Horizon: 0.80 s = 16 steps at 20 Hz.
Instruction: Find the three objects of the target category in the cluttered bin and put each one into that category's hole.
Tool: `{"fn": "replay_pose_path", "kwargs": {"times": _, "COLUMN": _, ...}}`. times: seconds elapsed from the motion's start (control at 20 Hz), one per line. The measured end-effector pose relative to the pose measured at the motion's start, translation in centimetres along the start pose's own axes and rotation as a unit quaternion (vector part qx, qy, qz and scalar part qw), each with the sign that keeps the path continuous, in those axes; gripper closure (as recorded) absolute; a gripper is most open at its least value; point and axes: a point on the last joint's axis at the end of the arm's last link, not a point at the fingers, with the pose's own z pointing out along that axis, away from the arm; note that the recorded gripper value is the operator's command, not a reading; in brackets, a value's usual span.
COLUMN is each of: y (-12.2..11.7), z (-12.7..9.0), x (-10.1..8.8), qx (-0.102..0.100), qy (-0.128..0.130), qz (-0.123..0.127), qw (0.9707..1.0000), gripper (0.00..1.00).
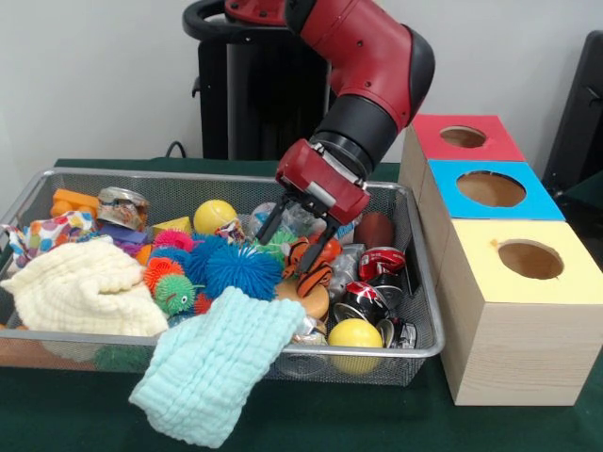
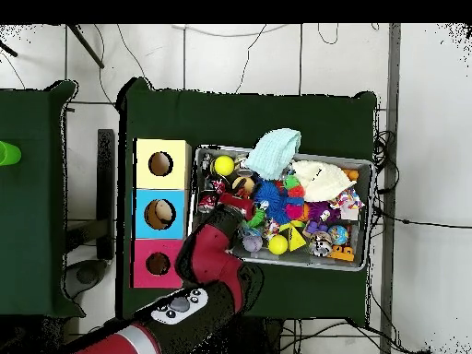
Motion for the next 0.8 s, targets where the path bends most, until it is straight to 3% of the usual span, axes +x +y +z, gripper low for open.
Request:
{"fn": "replay_pose_path", "kwargs": {"times": 0.4, "y": 0.1, "z": 0.5, "x": 1.2, "qx": 0.003, "qy": -0.014, "qz": -0.011, "qw": 0.9998, "gripper": 0.0}}
{"fn": "replay_pose_path", "kwargs": {"times": 0.8, "y": 1.6, "z": 0.2, "x": 2.9, "qx": 0.002, "qy": -0.011, "qz": -0.027, "qw": 0.9996, "gripper": 0.0}}
